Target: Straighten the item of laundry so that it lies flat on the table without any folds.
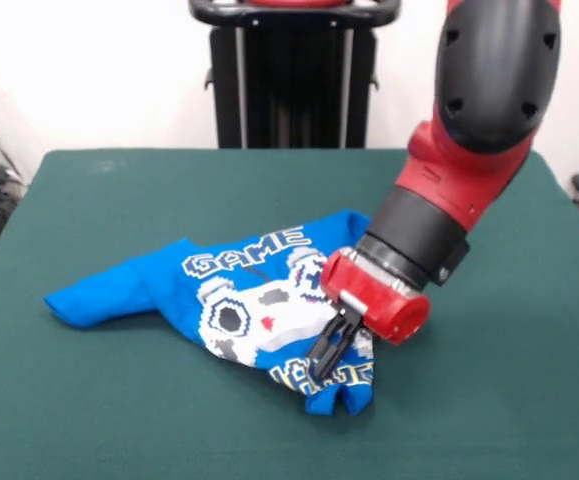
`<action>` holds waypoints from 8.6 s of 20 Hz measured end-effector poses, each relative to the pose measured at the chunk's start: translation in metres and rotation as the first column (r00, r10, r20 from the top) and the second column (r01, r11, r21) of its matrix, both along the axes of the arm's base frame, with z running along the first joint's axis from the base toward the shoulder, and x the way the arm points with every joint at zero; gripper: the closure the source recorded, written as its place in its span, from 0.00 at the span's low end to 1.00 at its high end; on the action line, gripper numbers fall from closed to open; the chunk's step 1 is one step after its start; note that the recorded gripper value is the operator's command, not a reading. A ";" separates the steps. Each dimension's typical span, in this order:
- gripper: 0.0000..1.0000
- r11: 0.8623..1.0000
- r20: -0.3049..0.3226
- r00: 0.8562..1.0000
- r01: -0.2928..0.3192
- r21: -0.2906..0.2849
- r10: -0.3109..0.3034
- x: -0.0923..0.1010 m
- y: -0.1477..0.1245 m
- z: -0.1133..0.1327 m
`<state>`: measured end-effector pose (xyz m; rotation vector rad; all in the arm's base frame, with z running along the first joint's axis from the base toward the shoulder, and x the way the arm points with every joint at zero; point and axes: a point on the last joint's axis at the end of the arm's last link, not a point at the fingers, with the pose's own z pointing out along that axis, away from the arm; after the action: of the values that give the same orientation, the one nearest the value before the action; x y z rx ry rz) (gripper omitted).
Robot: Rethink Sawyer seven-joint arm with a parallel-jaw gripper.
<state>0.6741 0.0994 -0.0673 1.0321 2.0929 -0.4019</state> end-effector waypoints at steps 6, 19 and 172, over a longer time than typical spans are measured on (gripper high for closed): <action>1.00 0.999 0.090 0.996 -0.007 0.045 0.003 -0.009 0.007 0.025; 1.00 0.997 0.186 0.983 0.011 -0.079 0.003 -0.018 -0.009 0.042; 0.00 0.842 -0.437 0.893 0.317 0.436 -0.110 -0.022 -0.105 0.115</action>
<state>0.6524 -0.0056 0.0478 1.6186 2.5272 -0.1856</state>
